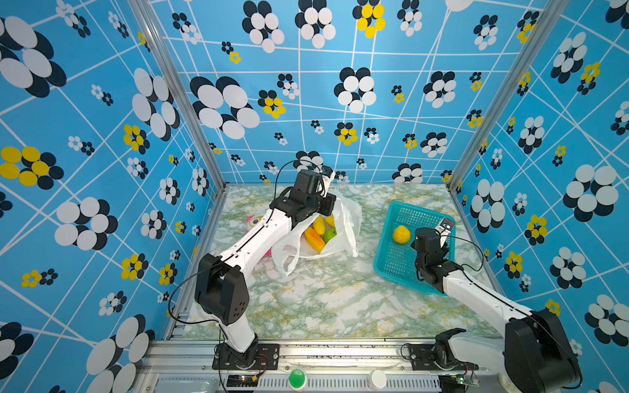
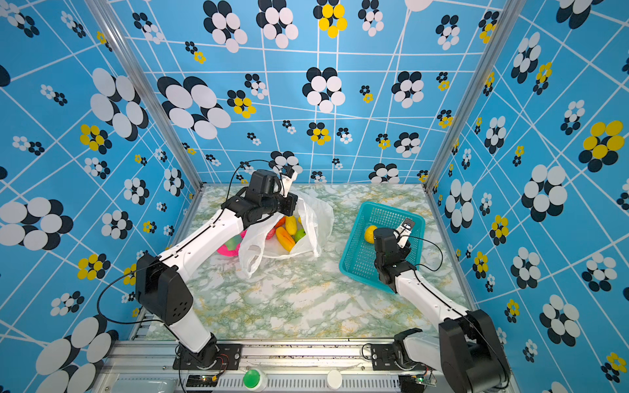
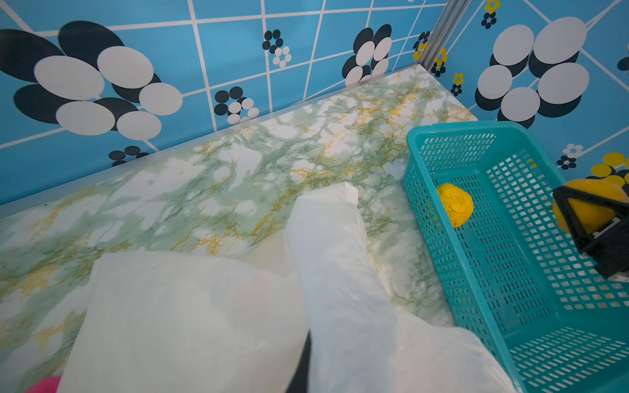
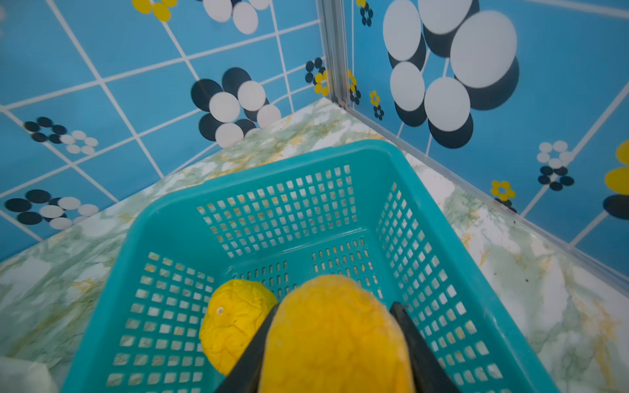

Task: Untie the knot of the plastic bag and take out the fruit
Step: 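Lower the yellow fruit into the teal basket and open the right gripper, then move the open right gripper back into the bag mouth above the fruit, then close the right gripper on the green fruit inside the bag, then lift the green fruit out with the right gripper while the left raises the bag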

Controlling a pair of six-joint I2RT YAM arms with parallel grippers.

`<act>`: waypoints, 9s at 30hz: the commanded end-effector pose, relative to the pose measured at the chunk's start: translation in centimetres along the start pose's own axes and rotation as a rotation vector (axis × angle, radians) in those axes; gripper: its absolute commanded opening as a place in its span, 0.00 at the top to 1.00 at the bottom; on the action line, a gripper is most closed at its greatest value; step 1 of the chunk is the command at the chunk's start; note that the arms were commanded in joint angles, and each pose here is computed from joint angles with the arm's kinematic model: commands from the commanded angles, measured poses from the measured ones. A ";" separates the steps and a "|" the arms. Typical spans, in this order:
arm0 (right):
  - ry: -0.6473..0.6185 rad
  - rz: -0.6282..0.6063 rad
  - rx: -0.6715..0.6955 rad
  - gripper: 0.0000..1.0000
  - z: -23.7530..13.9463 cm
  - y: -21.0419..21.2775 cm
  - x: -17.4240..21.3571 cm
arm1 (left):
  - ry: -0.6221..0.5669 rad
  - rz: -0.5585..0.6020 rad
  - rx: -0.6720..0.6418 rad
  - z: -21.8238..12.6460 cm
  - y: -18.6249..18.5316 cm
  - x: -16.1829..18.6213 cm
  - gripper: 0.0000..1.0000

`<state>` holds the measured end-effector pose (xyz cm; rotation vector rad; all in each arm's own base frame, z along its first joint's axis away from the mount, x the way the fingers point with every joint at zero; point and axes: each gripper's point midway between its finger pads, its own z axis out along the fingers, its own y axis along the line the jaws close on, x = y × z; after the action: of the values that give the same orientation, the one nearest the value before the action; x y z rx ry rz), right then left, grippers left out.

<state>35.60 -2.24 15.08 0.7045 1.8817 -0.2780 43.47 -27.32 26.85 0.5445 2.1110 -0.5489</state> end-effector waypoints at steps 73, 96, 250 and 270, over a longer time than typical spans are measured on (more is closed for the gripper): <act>0.054 -0.430 -0.533 0.97 -12.6 25.5 0.5 | -0.021 0.013 0.053 -0.5 -1.2 -0.8 0.94; 0.013 -0.337 -0.436 1.00 -9.9 20.0 -2.6 | 0.024 0.005 -0.073 0.4 1.8 0.2 1.00; 0.006 -0.384 -1.085 0.85 -21.3 21.1 -0.8 | 0.017 -0.020 0.058 1.8 -0.7 -0.6 1.00; -0.237 -0.257 -0.977 0.90 -21.7 13.6 -6.3 | -0.005 -0.006 0.043 2.8 -1.9 -1.7 1.00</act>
<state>28.90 14.89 30.69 -0.1314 1.6569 0.2719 43.40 -31.64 26.52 0.6240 2.1074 -0.6392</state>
